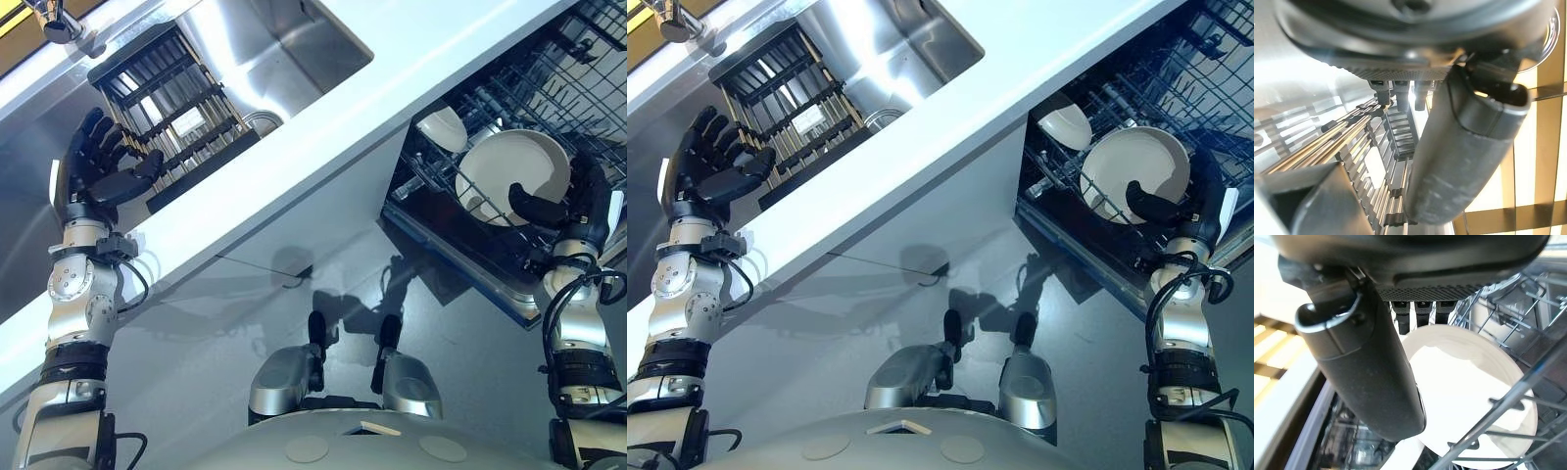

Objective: Pick up plates and place into dishwasher.

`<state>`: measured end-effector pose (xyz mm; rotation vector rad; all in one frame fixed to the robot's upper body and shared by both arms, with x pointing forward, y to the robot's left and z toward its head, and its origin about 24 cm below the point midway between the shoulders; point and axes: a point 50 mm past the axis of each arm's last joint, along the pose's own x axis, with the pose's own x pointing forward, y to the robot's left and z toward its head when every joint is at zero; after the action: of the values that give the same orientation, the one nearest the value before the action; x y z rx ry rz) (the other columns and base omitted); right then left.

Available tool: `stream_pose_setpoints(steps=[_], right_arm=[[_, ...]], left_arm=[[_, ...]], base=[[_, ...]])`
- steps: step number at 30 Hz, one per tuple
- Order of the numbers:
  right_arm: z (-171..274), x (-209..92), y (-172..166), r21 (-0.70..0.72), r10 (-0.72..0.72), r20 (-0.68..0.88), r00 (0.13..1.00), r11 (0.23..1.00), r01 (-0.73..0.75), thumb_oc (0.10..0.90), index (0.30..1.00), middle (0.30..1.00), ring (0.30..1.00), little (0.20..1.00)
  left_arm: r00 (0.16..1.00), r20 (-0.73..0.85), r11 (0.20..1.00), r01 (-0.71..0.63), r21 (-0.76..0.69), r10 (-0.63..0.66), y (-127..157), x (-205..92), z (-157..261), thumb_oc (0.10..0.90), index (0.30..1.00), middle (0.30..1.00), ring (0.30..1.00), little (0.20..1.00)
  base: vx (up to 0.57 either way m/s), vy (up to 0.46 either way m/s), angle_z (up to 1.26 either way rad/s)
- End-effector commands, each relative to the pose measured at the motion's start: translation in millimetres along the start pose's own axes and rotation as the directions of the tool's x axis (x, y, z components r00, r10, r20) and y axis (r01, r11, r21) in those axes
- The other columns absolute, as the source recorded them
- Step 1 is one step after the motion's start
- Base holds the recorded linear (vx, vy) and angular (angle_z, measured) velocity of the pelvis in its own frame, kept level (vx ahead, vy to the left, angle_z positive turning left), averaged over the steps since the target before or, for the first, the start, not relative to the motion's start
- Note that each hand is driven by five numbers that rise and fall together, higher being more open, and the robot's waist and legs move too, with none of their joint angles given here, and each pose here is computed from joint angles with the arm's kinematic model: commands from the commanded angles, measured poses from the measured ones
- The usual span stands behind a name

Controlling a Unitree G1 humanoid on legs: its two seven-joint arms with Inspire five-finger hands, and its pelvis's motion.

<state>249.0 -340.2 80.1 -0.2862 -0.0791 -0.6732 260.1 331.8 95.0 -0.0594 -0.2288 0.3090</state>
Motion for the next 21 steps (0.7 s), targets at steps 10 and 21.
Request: stream_pose_setpoints(steps=[10, 21], right_arm=[[21.6, 11.9, -29.5, 0.226, -0.05, 0.093, 0.994, 0.974, 0.028, 0.8, 0.9, 0.9, 0.9, 0.9], [-16.2, 9.1, -31.8, 0.191, 0.018, -0.079, 0.997, 0.982, -0.002, 0.8, 0.9, 0.9, 0.9, 0.9]], left_arm=[[0.985, 0.168, 0.999, 0.042, 0.013, -0.044, -5.7, 7.1, 24.5, 0.8, 0.9, 0.9, 0.9, 0.9], [0.987, 0.135, 0.996, 0.091, -0.005, -0.09, -18.3, 12.6, 21.0, 0.8, 0.9, 0.9, 0.9, 0.9]], base=[[0.02, -0.024, -0.11], [0.02, 0.011, -0.05]])
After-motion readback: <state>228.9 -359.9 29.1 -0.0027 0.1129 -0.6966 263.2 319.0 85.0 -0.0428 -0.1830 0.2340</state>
